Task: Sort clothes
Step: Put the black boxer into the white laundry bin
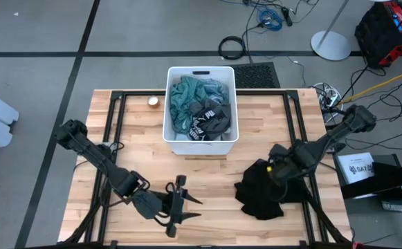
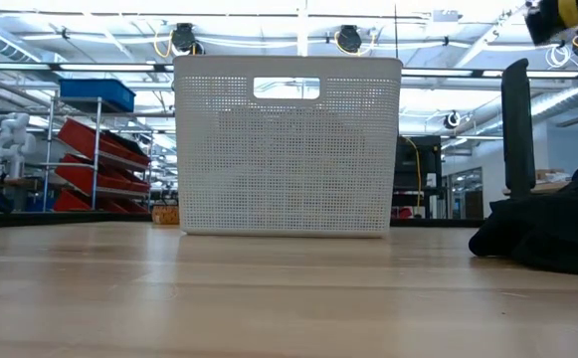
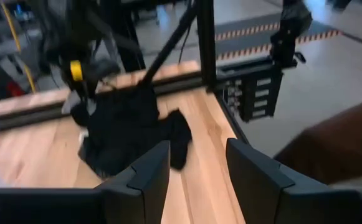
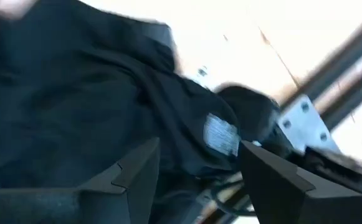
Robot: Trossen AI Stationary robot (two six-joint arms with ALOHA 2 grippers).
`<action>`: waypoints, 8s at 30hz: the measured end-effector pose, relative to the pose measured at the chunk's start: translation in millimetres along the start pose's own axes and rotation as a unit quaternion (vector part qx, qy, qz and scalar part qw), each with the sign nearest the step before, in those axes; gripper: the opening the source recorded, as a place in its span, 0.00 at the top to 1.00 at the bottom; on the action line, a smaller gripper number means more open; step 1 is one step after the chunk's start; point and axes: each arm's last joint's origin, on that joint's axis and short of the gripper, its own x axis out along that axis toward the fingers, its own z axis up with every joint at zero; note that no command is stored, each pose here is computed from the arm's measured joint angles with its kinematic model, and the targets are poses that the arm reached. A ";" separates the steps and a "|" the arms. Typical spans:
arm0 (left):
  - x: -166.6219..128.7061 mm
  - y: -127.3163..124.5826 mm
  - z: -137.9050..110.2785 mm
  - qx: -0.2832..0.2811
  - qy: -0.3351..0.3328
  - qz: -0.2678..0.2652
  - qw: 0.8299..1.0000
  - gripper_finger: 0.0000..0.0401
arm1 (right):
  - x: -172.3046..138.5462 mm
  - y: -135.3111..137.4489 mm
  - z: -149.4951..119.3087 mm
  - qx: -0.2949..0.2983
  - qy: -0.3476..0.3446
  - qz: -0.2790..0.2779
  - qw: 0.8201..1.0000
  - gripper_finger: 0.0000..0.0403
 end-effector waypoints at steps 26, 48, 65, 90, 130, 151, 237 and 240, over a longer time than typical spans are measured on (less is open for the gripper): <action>17.8 20.6 -11.3 -0.010 -0.044 0.036 0.998 0.59 | 72.4 -25.1 15.4 0.202 -0.011 -0.092 0.975 0.64; 17.9 19.8 -12.1 -0.009 -0.040 0.023 0.999 0.59 | 120.1 23.5 27.9 -0.017 0.099 0.071 0.992 0.81; 18.0 20.1 -12.6 -0.008 -0.037 0.024 0.999 0.59 | -39.6 60.8 56.5 -0.138 -0.133 0.187 0.963 1.00; 18.0 20.2 -12.3 -0.008 -0.037 0.025 0.999 0.59 | -83.8 71.5 23.7 -0.227 -0.116 0.182 0.950 0.94; 18.1 20.2 -13.1 -0.007 -0.033 0.025 0.999 0.59 | 57.9 119.6 43.8 -0.252 -0.103 0.232 0.934 0.55; 18.1 20.2 -13.2 -0.007 -0.033 0.025 0.999 0.59 | -8.5 113.7 52.2 -0.290 -0.082 0.198 0.933 0.99; 86.4 18.5 -87.7 -0.198 0.090 0.050 0.975 0.18 | -256.1 10.3 37.9 -0.328 -0.314 0.376 0.807 1.00; 92.4 21.5 -94.0 -0.192 0.097 0.057 0.975 0.18 | -256.1 10.3 38.0 -0.327 -0.315 0.376 0.808 1.00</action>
